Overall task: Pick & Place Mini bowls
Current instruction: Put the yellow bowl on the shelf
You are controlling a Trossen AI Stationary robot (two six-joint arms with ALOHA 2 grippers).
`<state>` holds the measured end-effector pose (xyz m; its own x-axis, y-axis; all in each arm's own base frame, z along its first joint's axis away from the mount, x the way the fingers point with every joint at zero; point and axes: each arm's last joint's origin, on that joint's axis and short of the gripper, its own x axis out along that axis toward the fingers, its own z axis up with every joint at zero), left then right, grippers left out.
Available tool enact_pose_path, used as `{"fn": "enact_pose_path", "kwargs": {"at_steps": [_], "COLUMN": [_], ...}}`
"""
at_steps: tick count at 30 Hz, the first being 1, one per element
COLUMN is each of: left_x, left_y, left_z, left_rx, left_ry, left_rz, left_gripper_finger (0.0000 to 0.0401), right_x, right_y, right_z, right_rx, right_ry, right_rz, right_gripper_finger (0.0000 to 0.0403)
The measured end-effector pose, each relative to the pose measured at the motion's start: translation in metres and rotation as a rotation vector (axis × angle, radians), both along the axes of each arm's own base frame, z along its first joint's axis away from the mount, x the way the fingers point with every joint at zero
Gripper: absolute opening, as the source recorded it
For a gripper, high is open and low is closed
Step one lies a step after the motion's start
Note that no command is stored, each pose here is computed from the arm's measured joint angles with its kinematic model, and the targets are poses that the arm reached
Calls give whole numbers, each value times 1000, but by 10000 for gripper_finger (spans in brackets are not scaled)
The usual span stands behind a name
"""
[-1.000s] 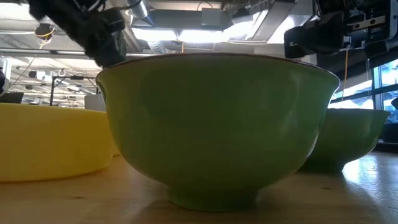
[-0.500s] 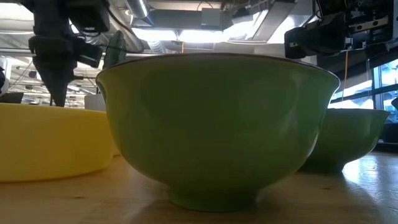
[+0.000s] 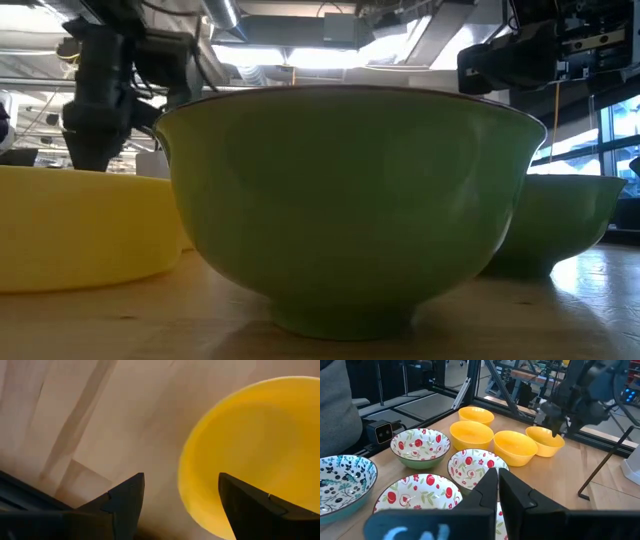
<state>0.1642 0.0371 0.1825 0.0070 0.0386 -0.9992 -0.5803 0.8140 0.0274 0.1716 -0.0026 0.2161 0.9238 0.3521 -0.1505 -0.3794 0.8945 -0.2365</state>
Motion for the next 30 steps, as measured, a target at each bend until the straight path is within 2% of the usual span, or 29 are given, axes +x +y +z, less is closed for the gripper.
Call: {"fn": "enact_pose_path", "kwargs": {"at_steps": [11, 20, 24, 30], "left_x": [13, 18, 19, 17], "left_y": [12, 14, 15, 16], "left_z": [-16, -27, -30, -29], "left_rx": [-12, -21, -20, 25], "left_ry": [11, 68, 86, 98], "left_rz": [52, 50, 57, 88], "left_gripper_finger": [244, 234, 179, 25], "right_x": [0, 0, 0, 0], "right_y": [0, 0, 0, 0], "right_z": [0, 0, 0, 0], "right_rx": [1, 3, 2, 32], "right_ry": [0, 0, -1, 8], "right_rz": [0, 0, 0, -5], "right_gripper_finger": [19, 19, 19, 19]}}
